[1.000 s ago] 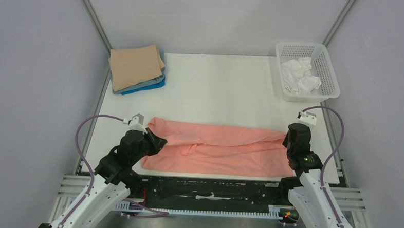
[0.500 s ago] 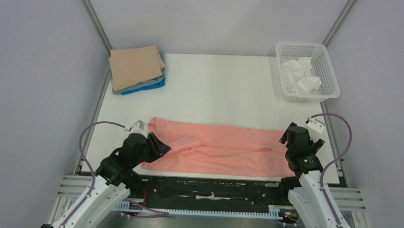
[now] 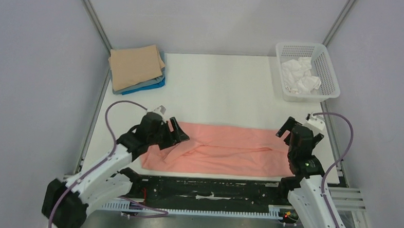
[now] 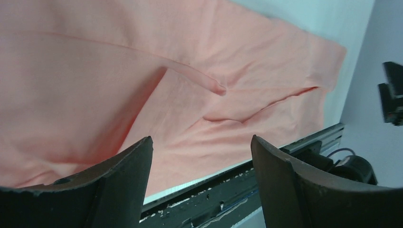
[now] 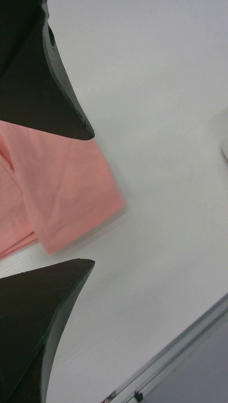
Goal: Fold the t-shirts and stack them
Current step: Fold the other side of the tshirt into a rectangle, then rotate the tshirt 90 degrees, then grab the bottom of the folded rectangular tshirt with both arms
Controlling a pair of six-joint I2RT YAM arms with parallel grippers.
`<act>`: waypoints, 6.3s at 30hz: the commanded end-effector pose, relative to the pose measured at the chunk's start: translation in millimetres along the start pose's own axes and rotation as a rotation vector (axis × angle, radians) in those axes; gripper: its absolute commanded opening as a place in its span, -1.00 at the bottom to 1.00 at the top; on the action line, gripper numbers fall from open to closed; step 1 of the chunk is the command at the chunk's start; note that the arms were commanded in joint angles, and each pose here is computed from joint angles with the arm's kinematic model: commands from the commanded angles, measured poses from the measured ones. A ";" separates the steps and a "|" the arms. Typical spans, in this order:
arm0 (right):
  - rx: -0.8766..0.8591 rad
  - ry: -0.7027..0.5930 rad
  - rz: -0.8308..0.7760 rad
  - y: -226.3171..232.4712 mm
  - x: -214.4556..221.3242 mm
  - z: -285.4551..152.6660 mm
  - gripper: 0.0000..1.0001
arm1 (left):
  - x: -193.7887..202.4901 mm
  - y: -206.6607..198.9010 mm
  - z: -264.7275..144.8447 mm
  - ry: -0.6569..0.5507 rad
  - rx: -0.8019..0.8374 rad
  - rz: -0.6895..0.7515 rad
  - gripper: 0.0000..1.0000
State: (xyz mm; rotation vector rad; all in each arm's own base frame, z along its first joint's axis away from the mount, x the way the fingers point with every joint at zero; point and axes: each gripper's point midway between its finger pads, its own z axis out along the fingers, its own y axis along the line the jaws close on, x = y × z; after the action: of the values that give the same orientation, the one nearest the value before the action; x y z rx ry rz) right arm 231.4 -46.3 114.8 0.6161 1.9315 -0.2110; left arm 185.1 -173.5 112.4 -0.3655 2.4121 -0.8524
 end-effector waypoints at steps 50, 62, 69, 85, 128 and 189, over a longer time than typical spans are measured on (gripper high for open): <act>-0.379 0.151 -0.110 67.8 50.7 6.4 0.96 | 77.6 -43.2 73.0 0.137 -0.007 0.456 0.71; -0.511 0.142 -0.158 90.3 46.4 -6.2 0.96 | 145.6 -43.4 27.8 0.333 0.163 0.573 0.72; -0.659 0.231 -0.233 132.3 79.5 -25.8 0.96 | 68.9 -57.0 15.1 -0.011 0.085 0.387 0.72; -0.498 0.394 -0.247 124.3 125.8 -15.1 0.96 | -23.8 43.8 108.1 -0.132 -0.339 -0.008 0.72; -0.950 0.368 -0.264 194.3 109.4 -124.6 0.96 | -268.5 -239.0 332.8 -0.191 0.405 -0.213 0.73; -0.948 0.884 -0.354 93.1 235.6 -157.7 -0.99 | 128.3 23.6 65.5 0.270 -0.059 0.261 -0.95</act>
State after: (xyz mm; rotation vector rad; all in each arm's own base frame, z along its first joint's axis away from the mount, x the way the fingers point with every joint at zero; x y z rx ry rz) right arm 93.5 195.5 13.8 -0.3790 2.5069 0.9572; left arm 137.8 -251.4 17.0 0.0545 2.5749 -0.7463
